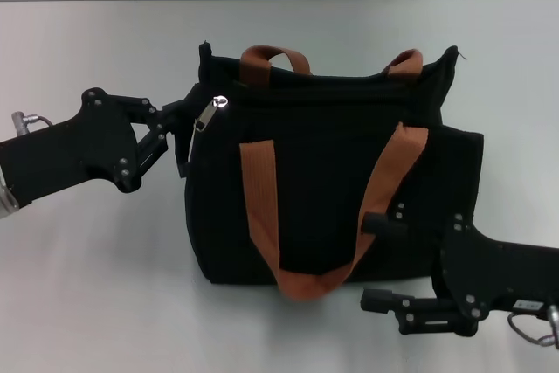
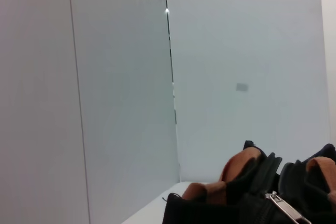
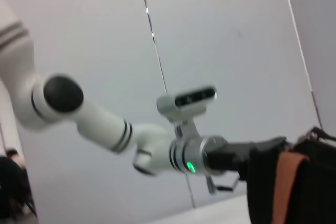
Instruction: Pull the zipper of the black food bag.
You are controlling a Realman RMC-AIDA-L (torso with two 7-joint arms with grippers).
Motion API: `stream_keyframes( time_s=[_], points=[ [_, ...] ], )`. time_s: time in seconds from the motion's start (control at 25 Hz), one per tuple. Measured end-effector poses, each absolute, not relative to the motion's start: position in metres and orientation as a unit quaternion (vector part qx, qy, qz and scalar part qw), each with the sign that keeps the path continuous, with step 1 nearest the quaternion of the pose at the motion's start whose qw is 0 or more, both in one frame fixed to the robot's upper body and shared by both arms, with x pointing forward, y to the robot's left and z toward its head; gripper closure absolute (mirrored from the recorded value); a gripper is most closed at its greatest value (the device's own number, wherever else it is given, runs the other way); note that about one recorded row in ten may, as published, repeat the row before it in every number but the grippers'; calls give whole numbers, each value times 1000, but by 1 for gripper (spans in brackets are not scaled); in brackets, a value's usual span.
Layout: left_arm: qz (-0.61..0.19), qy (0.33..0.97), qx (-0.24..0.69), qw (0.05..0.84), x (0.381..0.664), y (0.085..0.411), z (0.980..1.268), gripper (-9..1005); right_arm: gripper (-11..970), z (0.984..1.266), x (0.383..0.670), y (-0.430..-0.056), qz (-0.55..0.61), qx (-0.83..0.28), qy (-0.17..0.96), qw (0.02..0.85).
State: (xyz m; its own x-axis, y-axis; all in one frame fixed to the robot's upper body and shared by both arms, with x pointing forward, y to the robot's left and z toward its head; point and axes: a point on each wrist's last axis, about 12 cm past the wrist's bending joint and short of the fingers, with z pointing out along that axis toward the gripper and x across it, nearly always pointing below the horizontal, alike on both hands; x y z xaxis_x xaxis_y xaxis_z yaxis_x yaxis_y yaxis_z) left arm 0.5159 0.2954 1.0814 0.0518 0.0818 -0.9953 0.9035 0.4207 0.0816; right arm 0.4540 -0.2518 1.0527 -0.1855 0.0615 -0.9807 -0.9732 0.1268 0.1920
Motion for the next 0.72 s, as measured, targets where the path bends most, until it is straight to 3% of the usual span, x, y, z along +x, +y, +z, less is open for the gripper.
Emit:
stream_keyframes(
  time_s=[0.44, 0.72],
  points=[
    [-344, 599, 409, 596, 515, 297, 1080, 979, 140, 1068, 469, -252, 586, -329, 593, 444],
    [-338, 602, 405, 599, 514, 299, 1080, 979, 139, 1093, 491, -251, 648, -262, 591, 403]
  ],
)
